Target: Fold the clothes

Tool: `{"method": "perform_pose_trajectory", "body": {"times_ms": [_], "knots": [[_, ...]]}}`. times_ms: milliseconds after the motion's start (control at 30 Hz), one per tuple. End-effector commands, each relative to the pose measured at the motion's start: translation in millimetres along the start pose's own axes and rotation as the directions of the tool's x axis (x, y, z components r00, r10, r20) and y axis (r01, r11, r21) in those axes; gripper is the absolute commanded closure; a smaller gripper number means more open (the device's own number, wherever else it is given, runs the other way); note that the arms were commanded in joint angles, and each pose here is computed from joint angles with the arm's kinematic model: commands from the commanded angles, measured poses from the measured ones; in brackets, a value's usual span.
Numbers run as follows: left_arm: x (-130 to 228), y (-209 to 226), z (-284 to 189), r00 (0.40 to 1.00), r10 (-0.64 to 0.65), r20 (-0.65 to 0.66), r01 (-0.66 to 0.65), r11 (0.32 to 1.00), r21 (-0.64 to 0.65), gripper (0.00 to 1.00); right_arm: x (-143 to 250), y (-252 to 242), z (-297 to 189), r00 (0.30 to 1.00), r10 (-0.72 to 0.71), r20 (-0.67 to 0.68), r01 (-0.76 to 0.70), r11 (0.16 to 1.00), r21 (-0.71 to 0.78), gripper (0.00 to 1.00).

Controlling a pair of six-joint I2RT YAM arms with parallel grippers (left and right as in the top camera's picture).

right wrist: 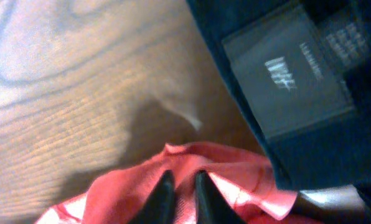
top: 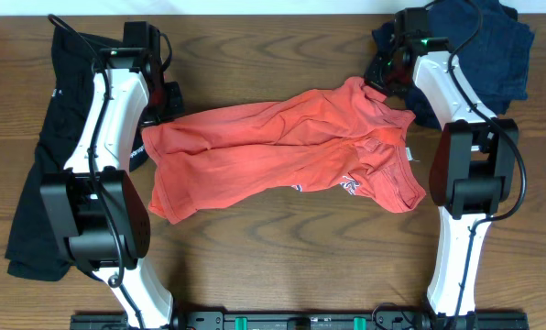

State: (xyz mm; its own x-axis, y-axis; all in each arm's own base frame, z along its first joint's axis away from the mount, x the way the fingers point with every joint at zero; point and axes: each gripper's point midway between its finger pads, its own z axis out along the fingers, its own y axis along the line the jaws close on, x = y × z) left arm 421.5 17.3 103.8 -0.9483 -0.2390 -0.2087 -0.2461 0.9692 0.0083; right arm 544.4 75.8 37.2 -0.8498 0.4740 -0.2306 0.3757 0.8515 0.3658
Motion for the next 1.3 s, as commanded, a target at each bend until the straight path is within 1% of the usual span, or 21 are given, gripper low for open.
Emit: {"method": "perform_pose_trajectory", "body": {"times_ms": [0, 200, 400, 500, 600, 633, 700, 867, 967, 1033, 1133, 1267], "knots": [[1.7, 4.3, 2.0, 1.0, 0.01, -0.006, -0.01, 1.0, -0.014, 0.94, -9.2, -2.1, 6.2, 0.996, -0.077, 0.033, 0.077, 0.997, -0.002, 0.99], [-10.2, 3.9, 1.9, 0.999, 0.006, 0.041, -0.006, 1.0, -0.005, 0.94, -34.8, 31.4, -2.1, 0.967, -0.213, 0.138, 0.235, 0.957, -0.169, 0.99], [-23.5, 20.3, -0.2, 0.996, -0.038, 0.08, 0.039, 0.999, -0.005, 0.94, -52.3, 52.1, -31.2, 0.926, -0.322, 0.196, 0.369, 0.882, -0.292, 0.99], [-26.3, 32.0, -2.1, 0.994, -0.065, 0.086, 0.066, 0.998, -0.007, 0.94, -57.2, 57.0, -51.2, 0.904, -0.375, 0.205, 0.424, 0.849, -0.315, 0.99], [-29.6, 42.4, -5.1, 0.991, -0.09, 0.097, 0.091, 0.996, -0.008, 0.93, -61.1, 58.5, -72.0, 0.876, -0.434, 0.211, 0.481, 0.823, -0.301, 0.99], [-31.2, 44.7, -7.0, 0.99, -0.096, 0.103, 0.097, 0.995, -0.005, 0.95, -61.9, 59.1, -79.8, 0.863, -0.457, 0.213, 0.503, 0.813, -0.293, 0.99], [-34.2, 45.3, -11.2, 0.989, -0.095, 0.115, 0.093, 0.995, 0.019, 0.94, -62.0, 61.6, -93.5, 0.841, -0.495, 0.217, 0.54, 0.793, -0.282, 0.99], [-43.0, 40.9, -28.4, 0.98, -0.104, 0.168, 0.092, 0.993, 0.078, 0.94, -57.4, 67.8, -121.9, 0.805, -0.554, 0.212, 0.593, 0.757, -0.274, 0.99], [-43.3, 38.8, -40.5, 0.976, -0.102, 0.19, 0.086, 0.992, 0.088, 0.94, -47.8, 73.1, -135.7, 0.788, -0.582, 0.2, 0.615, 0.728, -0.304, 0.99], [-41.2, 32.6, -48.7, 0.976, -0.099, 0.195, 0.077, 0.99, 0.117, 0.94, -38.3, 75.4, -142.9, 0.785, -0.593, 0.177, 0.615, 0.716, -0.33, 0.99], [-32.6, 25.9, -59.4, 0.979, -0.097, 0.178, 0.069, 0.985, 0.159, 0.94, -20.9, 72.7, -148.0, 0.782, -0.612, 0.117, 0.61, 0.712, -0.349, 0.99], [-13.2, 27.6, -62.9, 0.989, -0.095, 0.114, 0.077, 0.986, 0.15, 0.94, -0.3, 59.2, -149.6, 0.792, -0.611, 0.014, 0.575, 0.737, -0.355, 0.99]]}}
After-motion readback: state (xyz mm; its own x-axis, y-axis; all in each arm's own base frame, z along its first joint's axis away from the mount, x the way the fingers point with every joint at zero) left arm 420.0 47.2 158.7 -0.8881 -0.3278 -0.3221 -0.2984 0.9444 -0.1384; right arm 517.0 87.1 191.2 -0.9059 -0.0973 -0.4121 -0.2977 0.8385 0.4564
